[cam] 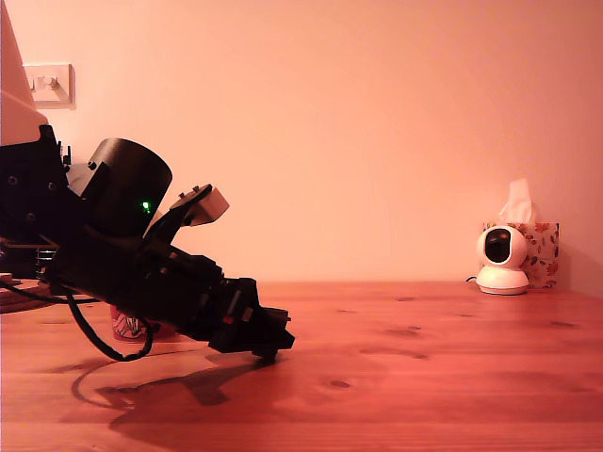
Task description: Pick up the coffee capsules on the table and drop them inside the coffee cup
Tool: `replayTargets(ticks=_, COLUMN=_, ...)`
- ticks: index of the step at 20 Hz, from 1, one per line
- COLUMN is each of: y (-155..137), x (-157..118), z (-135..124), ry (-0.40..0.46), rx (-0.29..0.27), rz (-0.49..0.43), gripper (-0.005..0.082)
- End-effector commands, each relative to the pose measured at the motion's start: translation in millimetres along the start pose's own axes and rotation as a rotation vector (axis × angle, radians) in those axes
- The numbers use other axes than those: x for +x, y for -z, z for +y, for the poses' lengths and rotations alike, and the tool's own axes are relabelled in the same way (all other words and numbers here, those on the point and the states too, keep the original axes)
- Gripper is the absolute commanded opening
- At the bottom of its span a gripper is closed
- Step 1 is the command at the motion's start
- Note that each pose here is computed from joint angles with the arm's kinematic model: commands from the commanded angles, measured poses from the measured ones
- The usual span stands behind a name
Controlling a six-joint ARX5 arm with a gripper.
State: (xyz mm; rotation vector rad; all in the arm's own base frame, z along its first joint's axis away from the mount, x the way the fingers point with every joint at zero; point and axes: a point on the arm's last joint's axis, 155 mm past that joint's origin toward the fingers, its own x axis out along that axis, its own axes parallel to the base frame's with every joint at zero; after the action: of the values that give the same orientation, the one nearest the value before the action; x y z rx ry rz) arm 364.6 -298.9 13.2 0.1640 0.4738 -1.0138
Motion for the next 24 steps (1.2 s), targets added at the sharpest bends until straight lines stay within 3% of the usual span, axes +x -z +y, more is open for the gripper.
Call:
replayTargets(ticks=1, y=8, x=3, z=-2, ry=0.008, rx=-0.002, rz=0.015, gripper=0.0156)
replayTargets(ticks=7, y=5, x=3, z=-2, ry=0.006, rx=0.001, rz=0.009, gripper=0.0156)
replayTargets(ticks=13, y=-18, x=-6, z=-2, ry=-0.002, rx=0.023, rz=-0.035, gripper=0.0157)
replayTargets(ticks=21, y=-41, x=-32, z=-9, ry=-0.001, rx=-0.025, rz=-0.002, gripper=0.0157)
replayTargets(ticks=24, y=-49, x=-47, z=-6, ry=-0.031, rx=-0.085, rz=0.014, gripper=0.0157)
